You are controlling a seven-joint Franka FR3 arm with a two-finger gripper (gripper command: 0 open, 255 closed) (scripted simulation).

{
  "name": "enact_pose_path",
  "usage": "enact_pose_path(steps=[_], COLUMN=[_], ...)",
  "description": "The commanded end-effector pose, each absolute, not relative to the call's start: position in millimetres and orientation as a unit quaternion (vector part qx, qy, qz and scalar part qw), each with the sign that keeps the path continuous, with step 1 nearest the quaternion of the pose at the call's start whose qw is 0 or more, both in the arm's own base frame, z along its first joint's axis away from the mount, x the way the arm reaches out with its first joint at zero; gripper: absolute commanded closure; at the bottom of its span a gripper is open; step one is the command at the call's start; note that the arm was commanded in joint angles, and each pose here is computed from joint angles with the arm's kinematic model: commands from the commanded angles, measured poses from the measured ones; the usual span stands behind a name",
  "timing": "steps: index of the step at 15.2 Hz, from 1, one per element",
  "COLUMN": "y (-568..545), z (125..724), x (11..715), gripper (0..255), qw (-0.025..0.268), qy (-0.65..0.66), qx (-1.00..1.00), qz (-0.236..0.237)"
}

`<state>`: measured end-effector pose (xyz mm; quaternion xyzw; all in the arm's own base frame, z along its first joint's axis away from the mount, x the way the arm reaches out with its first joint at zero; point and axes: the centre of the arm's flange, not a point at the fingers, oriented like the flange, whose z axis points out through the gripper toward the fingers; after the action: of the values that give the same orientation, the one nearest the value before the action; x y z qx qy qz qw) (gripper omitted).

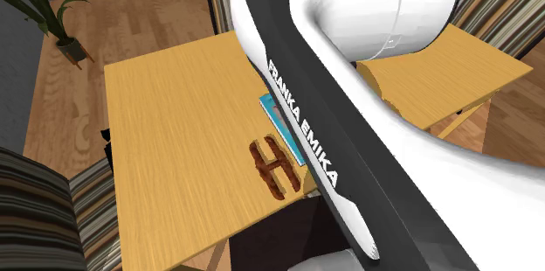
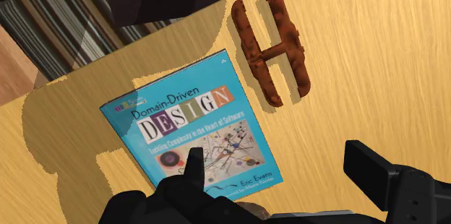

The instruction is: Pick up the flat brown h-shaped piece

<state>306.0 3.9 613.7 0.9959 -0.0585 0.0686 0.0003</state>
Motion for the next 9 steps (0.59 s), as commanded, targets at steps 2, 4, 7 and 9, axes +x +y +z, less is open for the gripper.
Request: enact_pose_path(steps=[2, 4, 7, 9], y=[9, 20, 36, 46], z=[602, 577, 541, 517], x=[307, 309, 311, 311], gripper=[0, 0, 0, 0], qw=[0.002, 0.005, 0.009, 0.012], qy=[-0.058, -0.056, -0.054, -0.052], qx=[0.996, 0.997, 0.997, 0.998], qz=[0.065, 0.058, 0.048, 0.041])
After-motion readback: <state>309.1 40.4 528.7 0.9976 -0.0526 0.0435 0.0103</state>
